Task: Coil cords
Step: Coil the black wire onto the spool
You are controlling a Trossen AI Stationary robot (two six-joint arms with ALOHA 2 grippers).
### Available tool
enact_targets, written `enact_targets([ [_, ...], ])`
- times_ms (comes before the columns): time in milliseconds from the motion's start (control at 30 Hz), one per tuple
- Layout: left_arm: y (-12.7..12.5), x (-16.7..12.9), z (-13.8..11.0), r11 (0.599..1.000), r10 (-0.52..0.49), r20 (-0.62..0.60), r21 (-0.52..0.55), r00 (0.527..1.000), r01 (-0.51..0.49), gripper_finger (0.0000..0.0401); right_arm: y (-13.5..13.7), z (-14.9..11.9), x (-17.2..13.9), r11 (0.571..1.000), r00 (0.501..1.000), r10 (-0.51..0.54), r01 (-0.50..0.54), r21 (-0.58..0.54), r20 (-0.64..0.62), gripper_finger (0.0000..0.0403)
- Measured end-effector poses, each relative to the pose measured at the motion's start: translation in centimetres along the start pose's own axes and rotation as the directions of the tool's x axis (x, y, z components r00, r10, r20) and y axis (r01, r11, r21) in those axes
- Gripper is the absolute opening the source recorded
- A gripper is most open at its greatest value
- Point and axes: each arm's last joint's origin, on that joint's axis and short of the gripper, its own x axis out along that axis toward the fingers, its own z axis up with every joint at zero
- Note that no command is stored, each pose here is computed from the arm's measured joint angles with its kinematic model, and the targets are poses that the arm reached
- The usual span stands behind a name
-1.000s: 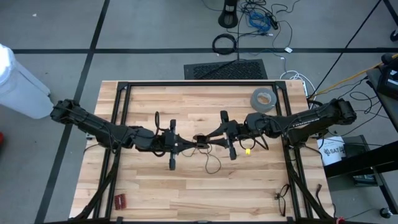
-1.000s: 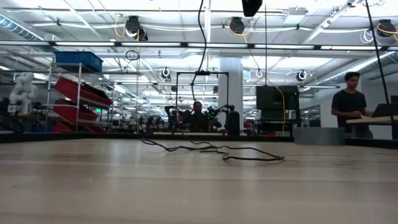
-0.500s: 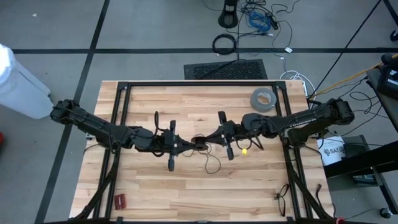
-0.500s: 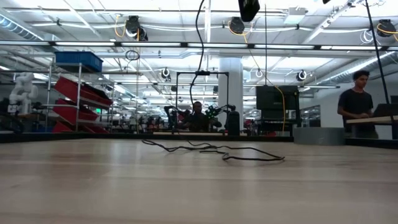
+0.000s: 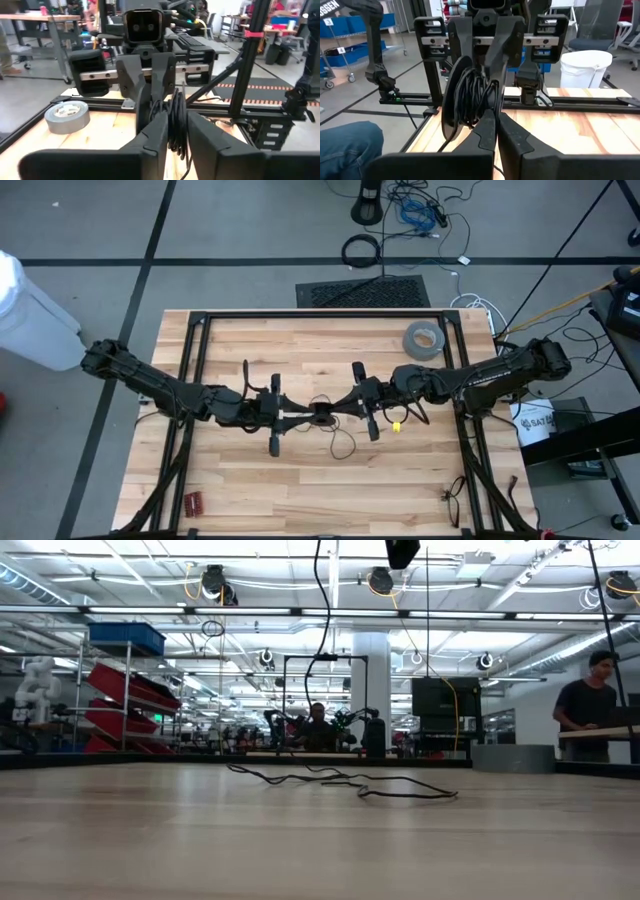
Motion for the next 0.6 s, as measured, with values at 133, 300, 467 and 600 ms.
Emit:
enact_targets([
  [133, -0.1, -0.1, 0.1, 1.0, 0.018, 0.005, -0.009, 1.0, -0.018, 0.0107, 0.0, 0.3, -0.2, 1.0, 1.0, -0.002, 0.002, -0.003, 0.01, 0.0],
  [300, -0.2, -0.1, 0.1, 1.0, 0.028, 0.004, -0.01, 1.0, -0.028, 0.0118, 0.0, 0.4, -0.4, 1.0, 1.0, -0.004, 0.004, -0.004, 0.016, 0.0],
  [467, -0.5, -1.4, 1.0, 0.998, 0.067, 0.037, -0.015, 0.997, -0.067, 0.0119, 0.1, 0.8, -0.7, 1.0, 1.0, 0.003, -0.003, -0.008, 0.027, 0.0],
  [600, -0.7, -2.6, 1.9, 0.996, 0.092, 0.06, -0.026, 0.994, -0.09, 0.0119, 0.0, 1.0, -0.9, 1.0, 0.999, 0.0, 0.001, -0.018, 0.036, 0.0],
])
